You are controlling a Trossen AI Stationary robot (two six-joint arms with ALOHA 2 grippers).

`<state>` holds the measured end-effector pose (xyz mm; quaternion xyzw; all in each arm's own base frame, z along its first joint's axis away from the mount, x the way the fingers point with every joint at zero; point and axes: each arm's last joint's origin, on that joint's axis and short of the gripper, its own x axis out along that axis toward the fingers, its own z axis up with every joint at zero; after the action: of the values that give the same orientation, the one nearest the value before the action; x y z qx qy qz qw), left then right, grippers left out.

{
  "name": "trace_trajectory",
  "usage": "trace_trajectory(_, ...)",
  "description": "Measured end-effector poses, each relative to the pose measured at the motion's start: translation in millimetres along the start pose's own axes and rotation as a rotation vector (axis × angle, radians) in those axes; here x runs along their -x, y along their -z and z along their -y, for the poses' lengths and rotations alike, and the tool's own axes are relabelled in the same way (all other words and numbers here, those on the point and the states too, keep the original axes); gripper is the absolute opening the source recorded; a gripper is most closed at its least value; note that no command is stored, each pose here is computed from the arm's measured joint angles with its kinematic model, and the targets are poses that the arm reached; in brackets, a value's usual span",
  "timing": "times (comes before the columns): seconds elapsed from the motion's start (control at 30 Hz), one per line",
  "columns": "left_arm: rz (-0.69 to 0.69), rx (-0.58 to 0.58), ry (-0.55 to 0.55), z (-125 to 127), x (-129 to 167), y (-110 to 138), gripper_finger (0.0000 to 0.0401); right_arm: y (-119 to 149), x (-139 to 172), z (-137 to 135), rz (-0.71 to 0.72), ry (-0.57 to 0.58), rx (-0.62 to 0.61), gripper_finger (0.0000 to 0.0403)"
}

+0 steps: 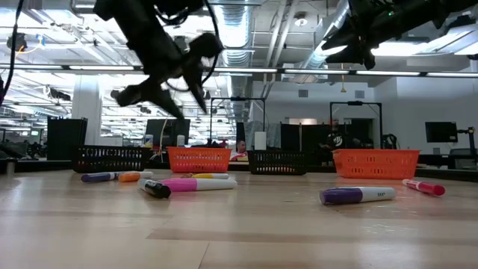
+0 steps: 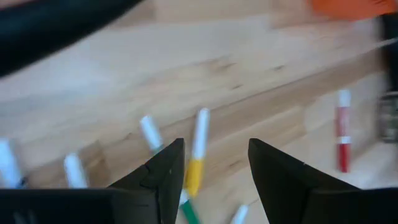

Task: Pick & Place Markers
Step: Put the small orange highlighter pen into the right black bin

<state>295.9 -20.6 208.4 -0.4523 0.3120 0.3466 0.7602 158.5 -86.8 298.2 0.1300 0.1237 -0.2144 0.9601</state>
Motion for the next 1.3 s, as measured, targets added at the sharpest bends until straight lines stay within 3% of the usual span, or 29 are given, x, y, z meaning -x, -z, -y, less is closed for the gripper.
trace_trajectory(0.33,-0.084,0.109,-0.173,-14,-22,12,0.0176,0,0,0,0.000,0.000,0.002,0.0208)
trace_trajectory(0.63,-0.133,0.165,-0.292,-23,-16,26,0.0176,0,0,0,0.000,0.000,0.002,0.0210)
trace_trajectory(0.93,-0.177,0.177,-0.333,-33,-18,37,0.0176,0,0,0,0.000,0.000,0.009,0.0208)
trace_trajectory(1.3,-0.161,0.169,-0.345,-36,-25,28,0.0176,0,0,0,0.000,0.000,0.018,0.0208)
